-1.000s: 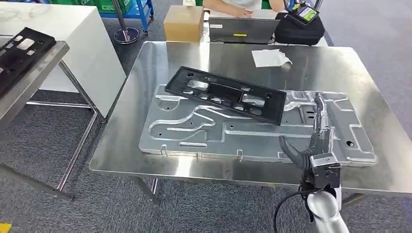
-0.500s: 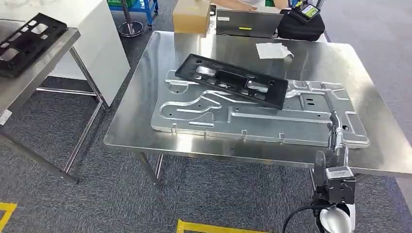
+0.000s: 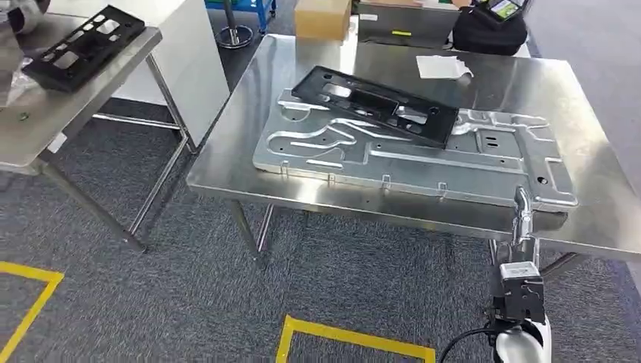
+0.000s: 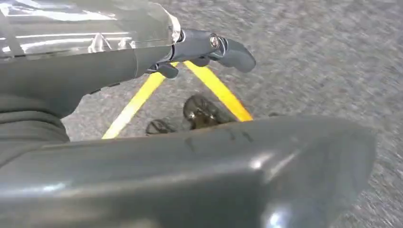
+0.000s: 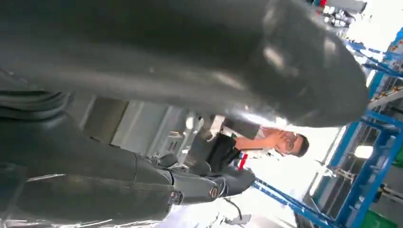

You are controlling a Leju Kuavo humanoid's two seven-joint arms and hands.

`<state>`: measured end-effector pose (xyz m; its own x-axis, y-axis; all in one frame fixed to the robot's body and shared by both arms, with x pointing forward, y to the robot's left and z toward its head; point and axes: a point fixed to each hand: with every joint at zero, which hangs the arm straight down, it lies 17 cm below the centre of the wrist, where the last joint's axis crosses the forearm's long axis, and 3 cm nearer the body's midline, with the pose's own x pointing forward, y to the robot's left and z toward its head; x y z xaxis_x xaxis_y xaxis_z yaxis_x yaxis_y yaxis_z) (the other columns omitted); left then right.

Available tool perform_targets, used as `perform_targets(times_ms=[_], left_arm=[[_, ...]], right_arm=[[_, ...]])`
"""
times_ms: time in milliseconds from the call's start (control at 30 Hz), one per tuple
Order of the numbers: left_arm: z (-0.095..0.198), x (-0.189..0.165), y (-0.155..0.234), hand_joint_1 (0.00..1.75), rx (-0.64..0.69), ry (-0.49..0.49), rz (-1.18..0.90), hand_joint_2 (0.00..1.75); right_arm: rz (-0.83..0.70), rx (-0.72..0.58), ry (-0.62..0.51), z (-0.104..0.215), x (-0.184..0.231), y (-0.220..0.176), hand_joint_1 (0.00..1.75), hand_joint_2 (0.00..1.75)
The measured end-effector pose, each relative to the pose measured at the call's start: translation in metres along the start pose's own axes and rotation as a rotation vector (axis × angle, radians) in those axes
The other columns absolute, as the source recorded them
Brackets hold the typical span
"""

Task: Take the parts from the cabinet and place them on the table.

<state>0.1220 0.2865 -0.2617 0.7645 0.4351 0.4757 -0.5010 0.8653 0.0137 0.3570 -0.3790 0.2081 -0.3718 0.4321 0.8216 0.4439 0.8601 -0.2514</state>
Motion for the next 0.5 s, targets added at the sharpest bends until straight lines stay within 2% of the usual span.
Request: perform_targets(times_ms=[300,500], left_arm=[[0.0,0.004,-0.005,0.0,-0.013,-0.012,-0.003,0.0],[0.001,0.001,-0.004,0.0,-0.017,-0.008,-0.009,0.0]], right_arm=[[0.08,0.012,0.072,0.016,-0.032,-0.003,0.0,0.0],[0.095,0.036,0.172,0.035,-0.07,-0.001,0.0,0.0]])
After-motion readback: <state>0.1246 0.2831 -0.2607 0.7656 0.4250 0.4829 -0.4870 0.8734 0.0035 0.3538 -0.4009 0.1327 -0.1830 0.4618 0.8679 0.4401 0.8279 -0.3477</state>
